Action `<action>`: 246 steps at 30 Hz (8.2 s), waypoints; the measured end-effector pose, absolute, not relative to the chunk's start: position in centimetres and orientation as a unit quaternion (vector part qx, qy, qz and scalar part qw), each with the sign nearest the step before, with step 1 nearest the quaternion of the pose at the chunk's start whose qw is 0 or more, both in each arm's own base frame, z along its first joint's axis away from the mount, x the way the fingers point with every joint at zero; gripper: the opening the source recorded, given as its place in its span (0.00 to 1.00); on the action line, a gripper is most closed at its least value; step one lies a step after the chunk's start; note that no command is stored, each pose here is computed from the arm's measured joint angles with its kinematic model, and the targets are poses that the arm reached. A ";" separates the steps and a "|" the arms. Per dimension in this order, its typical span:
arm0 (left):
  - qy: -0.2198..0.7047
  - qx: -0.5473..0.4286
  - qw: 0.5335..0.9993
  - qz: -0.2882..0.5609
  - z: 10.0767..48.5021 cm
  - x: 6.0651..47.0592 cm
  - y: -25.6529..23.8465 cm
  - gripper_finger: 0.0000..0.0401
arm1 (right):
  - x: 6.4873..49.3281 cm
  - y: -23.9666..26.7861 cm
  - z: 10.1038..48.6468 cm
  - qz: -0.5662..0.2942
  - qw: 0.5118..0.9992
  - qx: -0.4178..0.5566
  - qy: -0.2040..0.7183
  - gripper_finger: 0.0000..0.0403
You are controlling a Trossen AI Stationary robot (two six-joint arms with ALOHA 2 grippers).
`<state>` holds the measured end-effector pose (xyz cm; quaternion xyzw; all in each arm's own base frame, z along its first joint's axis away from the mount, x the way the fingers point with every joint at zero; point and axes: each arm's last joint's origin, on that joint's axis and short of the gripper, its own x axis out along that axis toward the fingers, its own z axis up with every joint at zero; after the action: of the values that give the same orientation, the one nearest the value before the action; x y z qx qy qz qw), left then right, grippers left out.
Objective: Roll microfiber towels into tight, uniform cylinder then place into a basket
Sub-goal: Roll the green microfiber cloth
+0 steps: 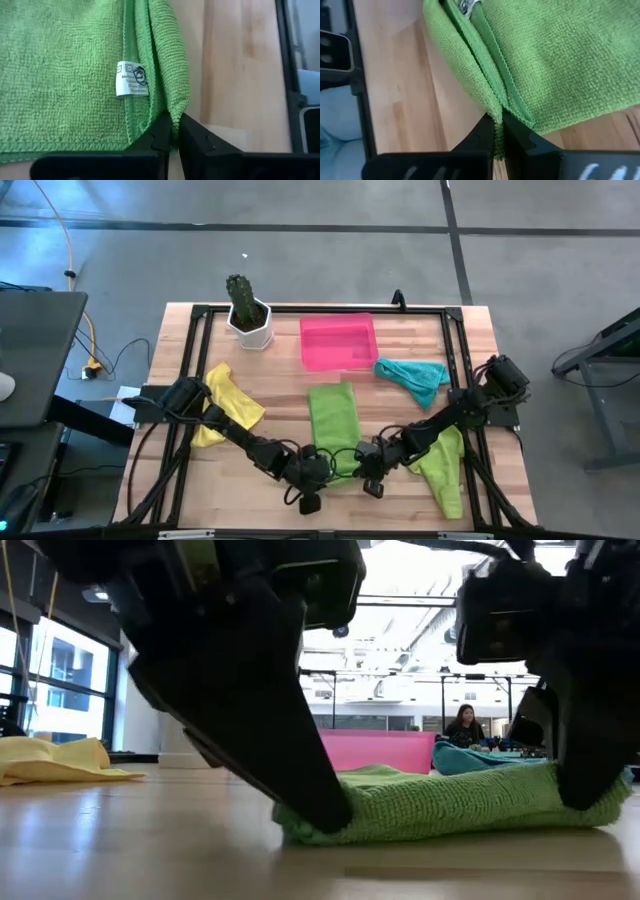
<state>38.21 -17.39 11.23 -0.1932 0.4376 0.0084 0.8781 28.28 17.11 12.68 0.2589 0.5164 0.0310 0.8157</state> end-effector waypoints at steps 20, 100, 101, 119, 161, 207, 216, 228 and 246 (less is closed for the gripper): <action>0.439 -0.247 0.864 0.019 13.3 38.0 -16.6 0.02 | 29.9 14.6 13.0 0.097 0.780 0.308 0.536 0.01; 0.407 -0.384 0.814 0.157 13.4 37.9 -15.7 0.02 | 30.3 11.2 13.8 0.005 0.803 0.291 0.519 0.07; 0.407 -0.385 0.814 0.156 13.4 38.0 -15.7 0.02 | 30.3 11.2 13.8 0.010 0.800 0.294 0.522 0.07; 0.429 -0.397 0.777 0.232 12.7 37.0 -15.1 0.02 | 31.0 11.4 12.2 0.020 0.806 0.278 0.521 0.07; 0.468 -0.343 0.792 0.189 12.5 37.6 -13.4 0.02 | 30.4 15.3 11.6 0.180 0.870 -0.206 0.410 0.29; 0.473 -0.340 0.793 0.177 12.4 37.6 -13.5 0.03 | 29.4 15.4 12.7 0.087 0.885 -0.184 0.420 0.29; 0.469 -0.345 0.795 0.170 12.4 37.7 -13.6 0.06 | 29.3 15.3 12.3 0.101 0.876 -0.179 0.436 0.31; 0.467 -0.300 0.824 0.111 12.6 38.2 -13.8 0.07 | 29.4 15.3 11.6 0.086 0.876 -0.161 0.447 0.37; 0.458 -0.161 0.873 0.034 14.8 38.2 -12.8 0.35 | 29.3 15.3 11.4 0.076 0.877 -0.118 0.460 0.38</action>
<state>38.18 -12.81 14.77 -0.1609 0.4582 0.0340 0.8735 29.35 15.27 11.41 -0.1184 0.4599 0.0760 0.8768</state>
